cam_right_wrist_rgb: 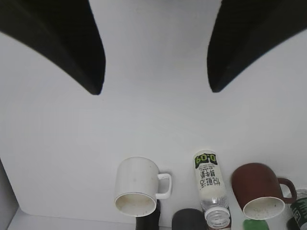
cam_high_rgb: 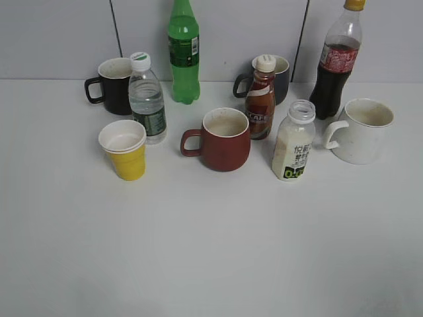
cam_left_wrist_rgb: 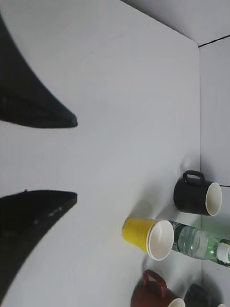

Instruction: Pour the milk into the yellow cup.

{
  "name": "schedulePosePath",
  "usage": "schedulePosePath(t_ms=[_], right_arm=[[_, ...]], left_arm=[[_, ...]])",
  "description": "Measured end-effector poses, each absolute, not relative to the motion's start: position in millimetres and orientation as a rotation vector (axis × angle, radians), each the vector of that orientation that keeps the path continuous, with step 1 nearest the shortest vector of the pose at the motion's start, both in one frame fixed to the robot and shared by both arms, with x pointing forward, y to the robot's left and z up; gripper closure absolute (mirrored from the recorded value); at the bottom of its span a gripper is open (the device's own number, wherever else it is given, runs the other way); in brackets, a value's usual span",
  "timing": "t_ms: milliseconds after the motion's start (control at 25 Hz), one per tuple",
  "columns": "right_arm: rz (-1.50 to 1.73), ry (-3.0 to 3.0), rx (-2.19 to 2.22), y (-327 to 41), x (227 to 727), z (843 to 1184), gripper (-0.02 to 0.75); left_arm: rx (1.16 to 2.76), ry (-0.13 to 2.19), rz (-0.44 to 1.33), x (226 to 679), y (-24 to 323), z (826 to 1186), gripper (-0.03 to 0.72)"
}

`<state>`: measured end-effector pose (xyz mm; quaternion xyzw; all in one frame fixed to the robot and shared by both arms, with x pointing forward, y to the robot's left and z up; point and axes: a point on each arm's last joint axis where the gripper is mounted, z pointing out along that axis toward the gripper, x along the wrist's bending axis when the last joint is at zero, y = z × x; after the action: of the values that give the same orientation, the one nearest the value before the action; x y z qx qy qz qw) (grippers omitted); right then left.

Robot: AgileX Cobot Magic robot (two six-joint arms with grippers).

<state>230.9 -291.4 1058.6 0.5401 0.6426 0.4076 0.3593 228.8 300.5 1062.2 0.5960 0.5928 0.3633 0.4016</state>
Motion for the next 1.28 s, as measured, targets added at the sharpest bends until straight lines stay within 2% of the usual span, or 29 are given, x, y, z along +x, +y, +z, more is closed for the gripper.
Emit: schedulePosePath(t_ms=[1280], right_arm=[[1.051, 1.657, 1.393, -291.4, 230.9, 1058.6, 0.237]], left_arm=[[1.507, 1.499, 0.918, 228.8, 300.5, 1062.2, 0.445]])
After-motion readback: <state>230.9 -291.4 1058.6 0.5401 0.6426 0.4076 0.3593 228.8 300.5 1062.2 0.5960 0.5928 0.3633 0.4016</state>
